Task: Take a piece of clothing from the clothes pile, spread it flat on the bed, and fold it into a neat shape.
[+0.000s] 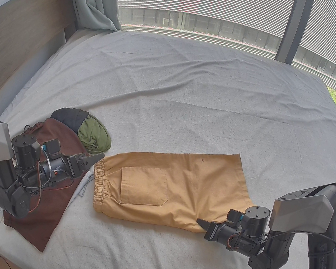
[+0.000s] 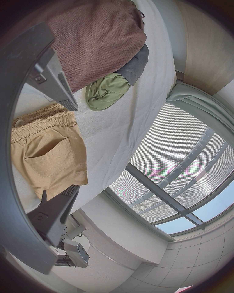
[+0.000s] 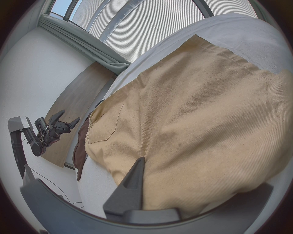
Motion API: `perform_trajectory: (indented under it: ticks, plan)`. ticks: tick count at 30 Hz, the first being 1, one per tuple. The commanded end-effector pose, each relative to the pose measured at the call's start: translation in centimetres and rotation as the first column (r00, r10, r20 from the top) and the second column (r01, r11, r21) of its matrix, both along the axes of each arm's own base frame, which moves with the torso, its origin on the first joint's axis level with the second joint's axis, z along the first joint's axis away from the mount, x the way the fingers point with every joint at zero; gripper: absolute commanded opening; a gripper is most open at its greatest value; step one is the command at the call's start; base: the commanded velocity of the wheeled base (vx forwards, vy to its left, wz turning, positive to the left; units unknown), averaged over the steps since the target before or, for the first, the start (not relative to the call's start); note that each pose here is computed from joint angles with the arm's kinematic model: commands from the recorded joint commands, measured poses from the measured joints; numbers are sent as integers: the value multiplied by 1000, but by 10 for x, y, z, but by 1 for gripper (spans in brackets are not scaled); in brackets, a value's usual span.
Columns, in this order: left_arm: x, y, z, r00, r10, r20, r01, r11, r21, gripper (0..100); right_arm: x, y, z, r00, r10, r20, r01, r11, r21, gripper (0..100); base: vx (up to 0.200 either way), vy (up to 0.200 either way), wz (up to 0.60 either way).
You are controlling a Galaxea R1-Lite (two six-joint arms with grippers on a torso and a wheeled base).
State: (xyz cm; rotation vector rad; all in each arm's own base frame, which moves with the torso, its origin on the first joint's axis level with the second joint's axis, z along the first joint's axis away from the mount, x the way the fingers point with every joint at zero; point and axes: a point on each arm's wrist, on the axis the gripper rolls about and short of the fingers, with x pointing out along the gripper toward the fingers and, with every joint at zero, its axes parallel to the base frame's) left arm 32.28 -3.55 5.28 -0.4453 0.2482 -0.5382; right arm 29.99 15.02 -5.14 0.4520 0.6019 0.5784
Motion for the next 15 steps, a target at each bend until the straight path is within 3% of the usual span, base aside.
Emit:
perform_trajectory:
  ticks: [1, 15]
  plan:
    - [0, 0, 0, 1000, -1, 2, 1, 1000, 0, 100, -9, -1, 5, 1000, 10, -14, -11, 1000, -7, 0, 0, 0, 0]
    - [-1, 0, 1, 1000, -1, 2, 1, 1000, 0, 100, -33, -1, 3, 997, 11, -72, -15, 998, -54, 0, 0, 0, 0]
